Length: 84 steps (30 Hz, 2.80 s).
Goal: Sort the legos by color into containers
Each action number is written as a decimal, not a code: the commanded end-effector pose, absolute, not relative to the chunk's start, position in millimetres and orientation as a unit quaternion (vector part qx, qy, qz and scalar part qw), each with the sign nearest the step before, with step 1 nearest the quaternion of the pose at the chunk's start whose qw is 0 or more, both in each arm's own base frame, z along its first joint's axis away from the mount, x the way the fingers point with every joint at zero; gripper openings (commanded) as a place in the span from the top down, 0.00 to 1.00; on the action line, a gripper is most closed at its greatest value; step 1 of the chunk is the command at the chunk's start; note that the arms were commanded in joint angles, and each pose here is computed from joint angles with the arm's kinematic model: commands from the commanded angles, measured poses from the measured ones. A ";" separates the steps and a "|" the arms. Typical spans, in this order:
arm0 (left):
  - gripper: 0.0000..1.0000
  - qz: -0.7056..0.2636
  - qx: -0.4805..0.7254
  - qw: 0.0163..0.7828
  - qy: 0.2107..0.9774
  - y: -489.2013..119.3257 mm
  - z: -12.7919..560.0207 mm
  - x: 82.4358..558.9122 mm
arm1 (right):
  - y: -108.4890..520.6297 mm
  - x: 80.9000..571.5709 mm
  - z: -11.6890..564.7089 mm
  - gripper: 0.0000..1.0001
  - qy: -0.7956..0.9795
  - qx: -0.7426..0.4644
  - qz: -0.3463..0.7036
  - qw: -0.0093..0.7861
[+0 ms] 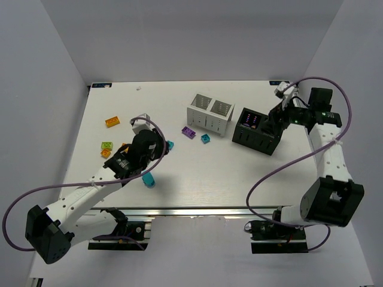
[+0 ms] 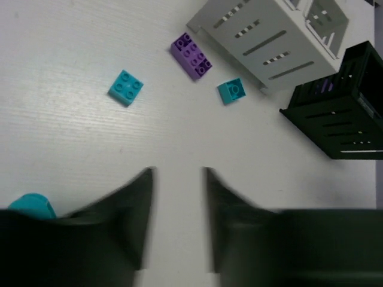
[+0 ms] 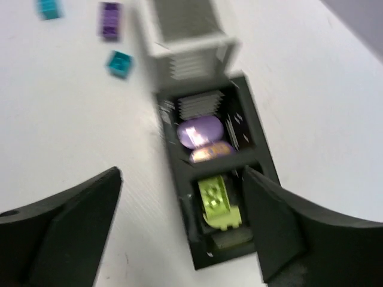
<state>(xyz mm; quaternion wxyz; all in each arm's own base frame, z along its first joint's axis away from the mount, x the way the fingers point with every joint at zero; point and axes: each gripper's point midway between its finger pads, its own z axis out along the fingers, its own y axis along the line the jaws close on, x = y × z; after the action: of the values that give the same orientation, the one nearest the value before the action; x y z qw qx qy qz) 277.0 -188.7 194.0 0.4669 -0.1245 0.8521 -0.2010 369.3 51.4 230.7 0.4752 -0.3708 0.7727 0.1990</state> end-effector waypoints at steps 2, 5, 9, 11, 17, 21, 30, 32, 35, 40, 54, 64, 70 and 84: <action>0.74 -0.206 -0.184 0.425 0.862 -165.3 186.1 272.4 | 127.2 312.9 255.1 0.22 0.614 -0.537 0.293 0.499; 0.86 -0.176 -0.214 0.401 0.873 -147.9 171.2 268.5 | 151.0 304.3 242.6 0.54 0.606 -0.568 0.296 0.472; 0.52 -0.123 -0.258 0.359 0.889 -125.3 145.2 252.6 | 189.8 292.7 227.7 0.76 0.603 -0.582 0.300 0.456; 0.40 -0.112 -0.267 0.345 0.893 -120.7 136.3 247.2 | 196.6 290.4 218.6 0.55 0.626 -0.565 0.300 0.447; 0.23 -0.083 -0.289 0.290 0.909 -115.9 110.4 229.0 | 221.9 296.3 206.3 0.23 0.657 -0.542 0.295 0.433; 0.21 -0.056 -0.288 0.251 0.922 -113.4 89.2 217.2 | 225.3 309.1 206.1 0.11 0.693 -0.495 0.294 0.433; 0.20 -0.033 -0.289 0.233 0.928 -109.6 67.7 212.2 | 239.9 303.6 200.7 0.12 0.691 -0.494 0.311 0.426; 0.20 -0.034 -0.285 0.229 0.930 -110.1 62.7 210.6 | 242.1 301.7 199.4 0.12 0.693 -0.490 0.318 0.422; 0.20 -0.029 -0.279 0.222 0.934 -111.2 55.2 210.6 | 242.6 299.8 196.5 0.12 0.696 -0.488 0.320 0.418; 0.22 -0.009 -0.265 0.216 0.940 -109.1 44.5 212.6 | 241.3 296.6 193.6 0.12 0.698 -0.487 0.321 0.415; 0.23 0.030 -0.229 0.219 0.948 -104.0 32.4 224.0 | 238.9 297.1 194.6 0.12 0.699 -0.486 0.313 0.422; 0.28 0.043 -0.225 0.231 0.946 -97.0 26.1 225.0 | 239.4 299.8 195.2 0.12 0.701 -0.486 0.311 0.419; 0.35 0.042 -0.225 0.236 0.945 -97.1 24.3 226.7 | 238.2 299.7 194.9 0.12 0.703 -0.486 0.308 0.419; 0.85 -0.011 -0.209 0.268 0.940 -114.8 46.1 244.5 | 236.2 300.9 197.0 0.12 0.707 -0.482 0.302 0.421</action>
<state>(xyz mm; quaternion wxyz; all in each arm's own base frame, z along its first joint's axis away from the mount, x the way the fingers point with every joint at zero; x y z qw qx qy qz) 227.0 -102.7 25.1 0.2316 -0.2141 0.9485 0.0316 298.1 235.7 183.6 0.4051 -0.4838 0.7124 0.3072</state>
